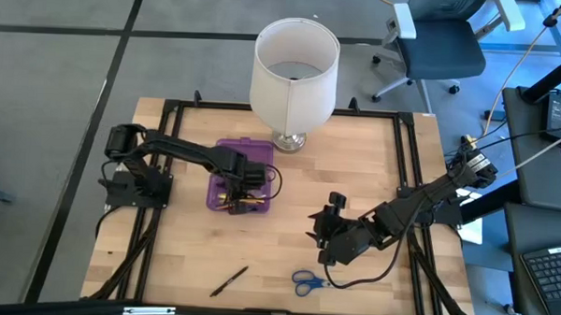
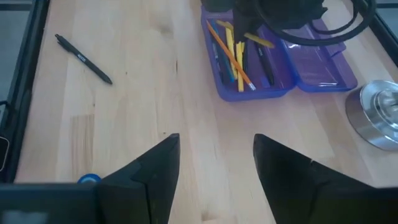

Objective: Pick & place school supplies into a supply box
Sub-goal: Put the yellow pencil into the purple supply box, then put the black pen into the purple supply box

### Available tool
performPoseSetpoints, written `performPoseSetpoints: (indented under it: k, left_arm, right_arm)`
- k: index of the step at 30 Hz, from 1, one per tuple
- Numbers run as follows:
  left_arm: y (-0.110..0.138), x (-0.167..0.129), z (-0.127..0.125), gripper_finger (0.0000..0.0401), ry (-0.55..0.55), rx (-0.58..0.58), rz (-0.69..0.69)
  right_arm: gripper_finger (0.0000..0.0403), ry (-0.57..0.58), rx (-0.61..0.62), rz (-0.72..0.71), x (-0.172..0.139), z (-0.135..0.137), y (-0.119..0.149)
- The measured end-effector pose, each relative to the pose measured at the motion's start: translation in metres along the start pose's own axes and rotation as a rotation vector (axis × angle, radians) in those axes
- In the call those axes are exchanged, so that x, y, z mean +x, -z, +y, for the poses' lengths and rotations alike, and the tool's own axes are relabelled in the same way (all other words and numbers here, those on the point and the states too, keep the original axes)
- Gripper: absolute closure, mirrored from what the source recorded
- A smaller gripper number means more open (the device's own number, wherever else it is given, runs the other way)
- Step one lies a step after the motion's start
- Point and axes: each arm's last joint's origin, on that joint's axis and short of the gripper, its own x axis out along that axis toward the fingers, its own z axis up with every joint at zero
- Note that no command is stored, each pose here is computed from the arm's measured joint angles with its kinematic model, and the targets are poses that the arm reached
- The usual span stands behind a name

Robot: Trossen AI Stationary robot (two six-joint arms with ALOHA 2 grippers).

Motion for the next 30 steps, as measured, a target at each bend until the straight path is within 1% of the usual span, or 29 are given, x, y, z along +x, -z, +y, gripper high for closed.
performPoseSetpoints:
  k: [4, 12, 15, 17, 21, 24, 26, 28, 30]
  left_arm:
    - [0.000, 0.000, 0.000, 0.0365, 0.004, 0.000, -0.002]
    - [0.000, -0.003, 0.000, 0.0315, 0.004, 0.000, -0.002]
    - [0.000, -0.015, -0.001, 0.0303, -0.004, -0.008, 0.046]
    - [0.000, -0.027, -0.004, 0.0299, -0.003, -0.008, 0.042]
    - [-0.001, -0.051, -0.015, 0.0298, 0.018, 0.005, -0.056]
    - [0.006, -0.069, -0.025, 0.0301, 0.044, -0.021, -0.130]
    - [0.013, -0.079, -0.033, 0.0303, 0.060, -0.057, -0.178]
    - [0.019, -0.086, -0.044, 0.0303, 0.087, -0.079, -0.230]
    - [0.023, -0.089, -0.055, 0.0302, 0.095, -0.075, -0.287]
  right_arm:
    - [0.0195, 0.008, 0.028, 0.015, 0.000, -0.001, 0.002]
    - [0.0195, 0.035, 0.056, 0.061, 0.000, -0.004, 0.007]
    - [0.0195, 0.018, 0.052, 0.086, 0.000, -0.004, 0.008]
    - [0.0195, -0.005, 0.045, 0.105, 0.000, -0.003, 0.009]
    - [0.0195, -0.035, 0.048, 0.127, 0.000, -0.002, 0.010]
    - [0.0195, -0.034, 0.044, 0.132, -0.001, -0.003, 0.010]
    - [0.0195, -0.034, 0.044, 0.132, -0.001, -0.003, 0.010]
    - [0.0195, -0.033, 0.043, 0.132, -0.001, -0.003, 0.010]
    - [0.0195, -0.033, 0.043, 0.133, -0.001, -0.003, 0.010]
